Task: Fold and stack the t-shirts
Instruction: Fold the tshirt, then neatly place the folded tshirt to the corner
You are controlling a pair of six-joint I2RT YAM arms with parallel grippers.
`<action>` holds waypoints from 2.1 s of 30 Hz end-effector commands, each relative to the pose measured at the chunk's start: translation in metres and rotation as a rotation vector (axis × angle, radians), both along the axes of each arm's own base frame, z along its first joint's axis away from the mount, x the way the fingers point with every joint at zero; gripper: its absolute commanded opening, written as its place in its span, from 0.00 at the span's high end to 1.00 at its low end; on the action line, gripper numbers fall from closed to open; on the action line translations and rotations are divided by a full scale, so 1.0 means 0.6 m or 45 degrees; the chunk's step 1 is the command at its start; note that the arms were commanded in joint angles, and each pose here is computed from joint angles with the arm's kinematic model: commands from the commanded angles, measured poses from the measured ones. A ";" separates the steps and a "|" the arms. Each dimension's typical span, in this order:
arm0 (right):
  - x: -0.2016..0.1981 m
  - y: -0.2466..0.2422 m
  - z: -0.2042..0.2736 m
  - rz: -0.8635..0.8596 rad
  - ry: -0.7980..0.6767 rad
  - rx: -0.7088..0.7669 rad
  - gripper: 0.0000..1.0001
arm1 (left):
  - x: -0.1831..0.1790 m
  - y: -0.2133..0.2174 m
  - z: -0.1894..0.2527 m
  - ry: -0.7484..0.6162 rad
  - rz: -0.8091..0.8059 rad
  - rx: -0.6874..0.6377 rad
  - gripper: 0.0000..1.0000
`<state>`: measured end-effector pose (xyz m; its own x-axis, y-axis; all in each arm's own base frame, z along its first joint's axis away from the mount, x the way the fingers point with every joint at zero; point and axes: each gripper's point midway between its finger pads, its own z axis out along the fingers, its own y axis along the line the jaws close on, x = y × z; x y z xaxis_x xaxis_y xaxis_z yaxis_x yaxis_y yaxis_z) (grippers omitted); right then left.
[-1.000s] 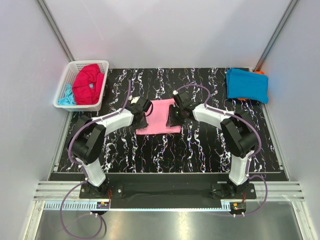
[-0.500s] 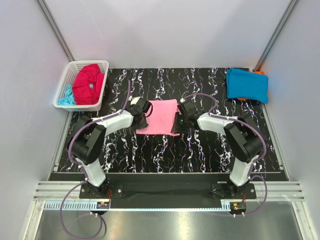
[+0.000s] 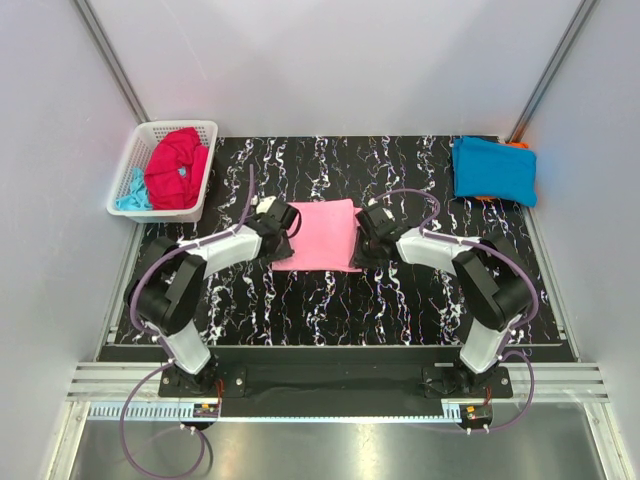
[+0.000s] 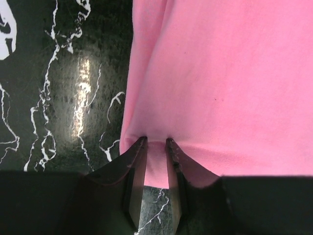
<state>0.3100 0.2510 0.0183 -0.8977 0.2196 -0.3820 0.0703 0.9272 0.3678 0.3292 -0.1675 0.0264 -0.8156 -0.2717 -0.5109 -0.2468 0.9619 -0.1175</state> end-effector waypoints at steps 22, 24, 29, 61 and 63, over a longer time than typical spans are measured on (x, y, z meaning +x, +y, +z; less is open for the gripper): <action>0.008 -0.061 0.177 0.104 -0.285 -0.080 0.35 | -0.040 0.066 0.239 -0.377 0.044 -0.113 0.60; 0.026 -0.065 0.173 0.107 -0.304 -0.031 0.31 | -0.044 0.065 0.236 -0.370 0.053 -0.153 0.60; 0.072 -0.103 0.141 0.069 -0.303 0.233 0.24 | -0.066 0.048 0.226 -0.342 -0.004 -0.296 0.59; 0.144 -0.048 0.030 0.315 -0.140 0.799 0.22 | -0.078 0.053 0.183 -0.249 -0.061 -0.329 0.57; 0.145 -0.036 0.031 0.349 -0.128 0.778 0.23 | -0.076 0.051 0.183 -0.247 -0.062 -0.333 0.57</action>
<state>0.4040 0.2174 0.0429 -0.8983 0.2693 -0.3471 -0.1730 0.5095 0.8429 0.2771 -0.1318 0.1324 -0.7330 -0.3799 -0.5642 -0.1788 0.9079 -0.3791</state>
